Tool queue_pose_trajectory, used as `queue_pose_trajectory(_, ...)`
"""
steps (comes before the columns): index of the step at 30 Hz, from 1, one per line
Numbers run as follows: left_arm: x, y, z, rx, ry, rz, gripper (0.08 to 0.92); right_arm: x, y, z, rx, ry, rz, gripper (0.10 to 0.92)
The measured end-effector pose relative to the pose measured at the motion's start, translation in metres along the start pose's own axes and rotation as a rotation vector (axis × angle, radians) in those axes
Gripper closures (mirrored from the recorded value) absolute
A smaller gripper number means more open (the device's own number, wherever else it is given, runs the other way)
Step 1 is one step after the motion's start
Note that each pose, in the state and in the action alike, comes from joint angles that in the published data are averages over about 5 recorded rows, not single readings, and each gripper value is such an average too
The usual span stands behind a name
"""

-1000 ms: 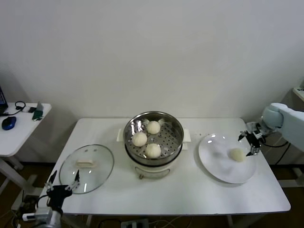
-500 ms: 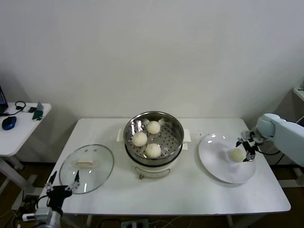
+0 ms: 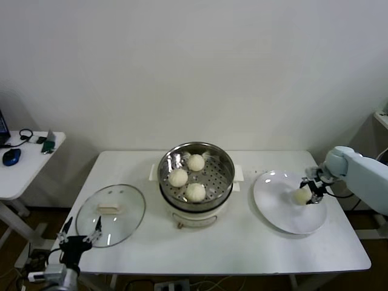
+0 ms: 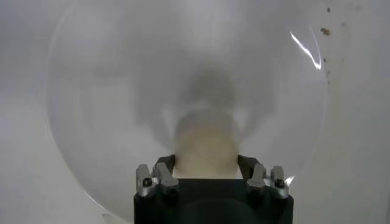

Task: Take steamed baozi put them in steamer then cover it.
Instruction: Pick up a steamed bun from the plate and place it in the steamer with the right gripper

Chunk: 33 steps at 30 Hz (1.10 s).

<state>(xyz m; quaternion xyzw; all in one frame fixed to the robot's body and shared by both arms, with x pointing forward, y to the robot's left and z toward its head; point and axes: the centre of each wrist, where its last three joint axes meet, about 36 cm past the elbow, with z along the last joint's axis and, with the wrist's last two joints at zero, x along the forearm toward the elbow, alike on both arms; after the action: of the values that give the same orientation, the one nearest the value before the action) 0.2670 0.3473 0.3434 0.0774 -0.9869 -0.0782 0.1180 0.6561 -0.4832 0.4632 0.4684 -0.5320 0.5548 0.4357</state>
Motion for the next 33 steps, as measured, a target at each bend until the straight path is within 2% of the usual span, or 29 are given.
queue_pose_trajectory(5,0.000,0.000,-0.002,0.000,-0.004,0.001,0.177,0.023,-0.007,-0.001,-0.020,-0.022,0.018,0.339)
queue_pose_trajectory(11,-0.002,-0.003,-0.007,0.004,-0.011,0.007,0.177,0.091,-0.035,-0.028,0.007,-0.053,0.071,0.351)
queue_pose_trajectory(19,-0.004,-0.009,-0.013,0.006,-0.019,0.021,0.177,0.213,-0.067,-0.112,0.107,-0.128,0.161,0.352)
queue_pose_trajectory(23,-0.005,-0.009,-0.015,0.006,-0.022,0.024,0.177,0.254,-0.070,-0.164,0.155,-0.180,0.190,0.352)
queue_pose_trajectory(28,-0.005,-0.009,-0.015,0.006,-0.022,0.026,0.177,0.276,-0.066,-0.228,0.201,-0.228,0.195,0.352)
queue_pose_trajectory(33,-0.007,-0.008,-0.016,0.007,-0.023,0.026,0.177,0.265,-0.061,-0.280,0.236,-0.239,0.178,0.352)
